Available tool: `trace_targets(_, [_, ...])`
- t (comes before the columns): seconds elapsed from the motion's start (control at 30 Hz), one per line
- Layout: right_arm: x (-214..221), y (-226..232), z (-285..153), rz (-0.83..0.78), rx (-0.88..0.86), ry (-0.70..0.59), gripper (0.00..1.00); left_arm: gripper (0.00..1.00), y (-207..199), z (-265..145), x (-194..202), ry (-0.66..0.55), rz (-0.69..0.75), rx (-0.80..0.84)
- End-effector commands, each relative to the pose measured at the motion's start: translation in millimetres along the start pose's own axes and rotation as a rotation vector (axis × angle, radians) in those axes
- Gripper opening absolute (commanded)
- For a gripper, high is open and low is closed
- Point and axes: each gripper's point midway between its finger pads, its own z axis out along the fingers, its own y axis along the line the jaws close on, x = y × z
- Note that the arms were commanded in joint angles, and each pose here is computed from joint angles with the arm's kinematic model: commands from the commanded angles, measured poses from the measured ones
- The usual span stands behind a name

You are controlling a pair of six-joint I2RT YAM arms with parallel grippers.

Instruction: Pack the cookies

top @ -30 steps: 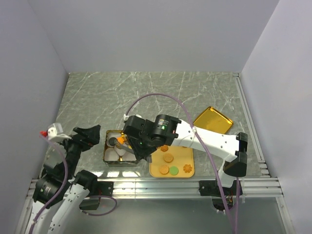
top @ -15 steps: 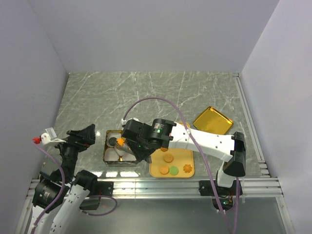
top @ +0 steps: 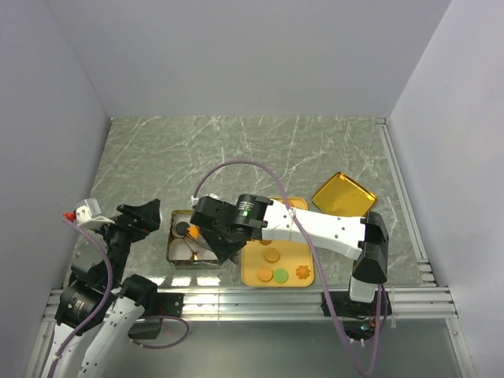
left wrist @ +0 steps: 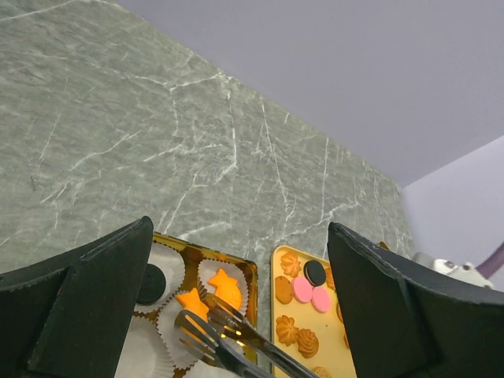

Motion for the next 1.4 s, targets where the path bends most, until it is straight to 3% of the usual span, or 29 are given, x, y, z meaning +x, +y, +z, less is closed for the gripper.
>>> trace_targets(0.0, [-6.2, -3.8, 3.3, -0.004, 0.005, -0.022, 0.30, 0.99, -10.9, -0.3, -8.9, -0.018, 0.002, 0.039])
trace_targets(0.23, [-2.6, -8.8, 12.4, -0.008, 0.011, -0.003, 0.32, 0.99, -10.6, 0.4, -7.4, -0.010, 0.002, 0.035])
trace_targets(0.37, [-5.6, -9.7, 11.7, -0.008, 0.003, -0.006, 0.39, 0.99, -9.3, 0.8, -7.4, -0.011, -0.002, 0.025])
trace_targets(1.03, [-11.1, -5.9, 5.3, -0.014, -0.012, -0.018, 0.53, 0.99, -11.2, 0.6, -7.3, -0.007, 0.000, 0.034])
trace_targets(1.37, [-39.1, -5.4, -42.6, 0.024, -0.024, -0.146, 0.54, 0.99, -11.0, -0.2, -7.9, -0.010, -0.004, 0.035])
